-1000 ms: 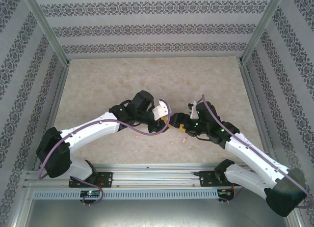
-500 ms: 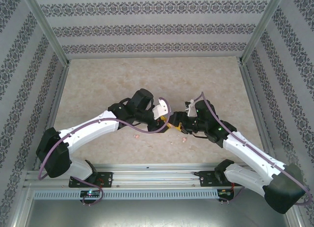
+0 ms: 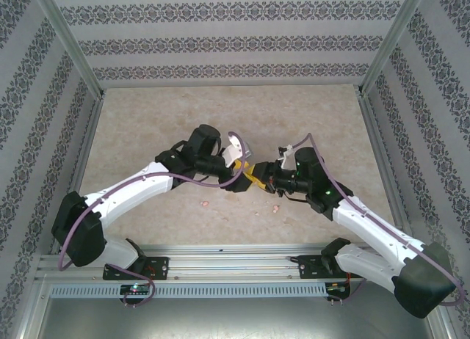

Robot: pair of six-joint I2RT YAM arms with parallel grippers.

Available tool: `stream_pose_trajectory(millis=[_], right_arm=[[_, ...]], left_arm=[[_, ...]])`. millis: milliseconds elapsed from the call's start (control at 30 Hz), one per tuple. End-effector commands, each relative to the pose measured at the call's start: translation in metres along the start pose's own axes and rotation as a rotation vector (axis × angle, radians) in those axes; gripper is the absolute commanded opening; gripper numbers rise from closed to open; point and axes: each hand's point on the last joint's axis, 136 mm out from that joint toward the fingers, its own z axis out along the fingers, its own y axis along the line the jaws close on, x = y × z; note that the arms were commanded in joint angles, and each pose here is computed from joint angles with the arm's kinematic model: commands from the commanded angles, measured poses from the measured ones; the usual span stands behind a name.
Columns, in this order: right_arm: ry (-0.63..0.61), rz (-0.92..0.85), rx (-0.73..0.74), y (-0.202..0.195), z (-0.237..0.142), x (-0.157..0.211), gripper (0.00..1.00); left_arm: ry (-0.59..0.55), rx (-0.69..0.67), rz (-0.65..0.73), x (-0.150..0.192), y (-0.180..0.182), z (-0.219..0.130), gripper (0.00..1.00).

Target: Insert the wireless bluetooth earbuds into the charging case

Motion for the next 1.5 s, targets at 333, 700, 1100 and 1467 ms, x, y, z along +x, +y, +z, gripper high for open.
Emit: stream_pose_trajectory(millis=[333,700,1100,1467], right_arm=[[-0.066,0.068,-0.196,0.062,-0.017,-0.028,0.24],[-0.077,0.069,-0.279,0.080,-0.029,-0.025,0.24],[-0.057,0.071,-0.276,0.080,-0.027,-0.020,0.24],[-0.053,0.065,-0.274,0.082,-0.021,-0.020,0.24]], left_arm=[[-0.411,0.046,0.034,-0.036,0.001,-0.070,0.74],[-0.490,0.155,0.089,-0.047,-0.001,-0.057,0.66],[-0.508,0.186,0.119,-0.052,-0.011,-0.036,0.60],[-0.521,0.218,0.120,-0.060,-0.015,-0.031,0.54]])
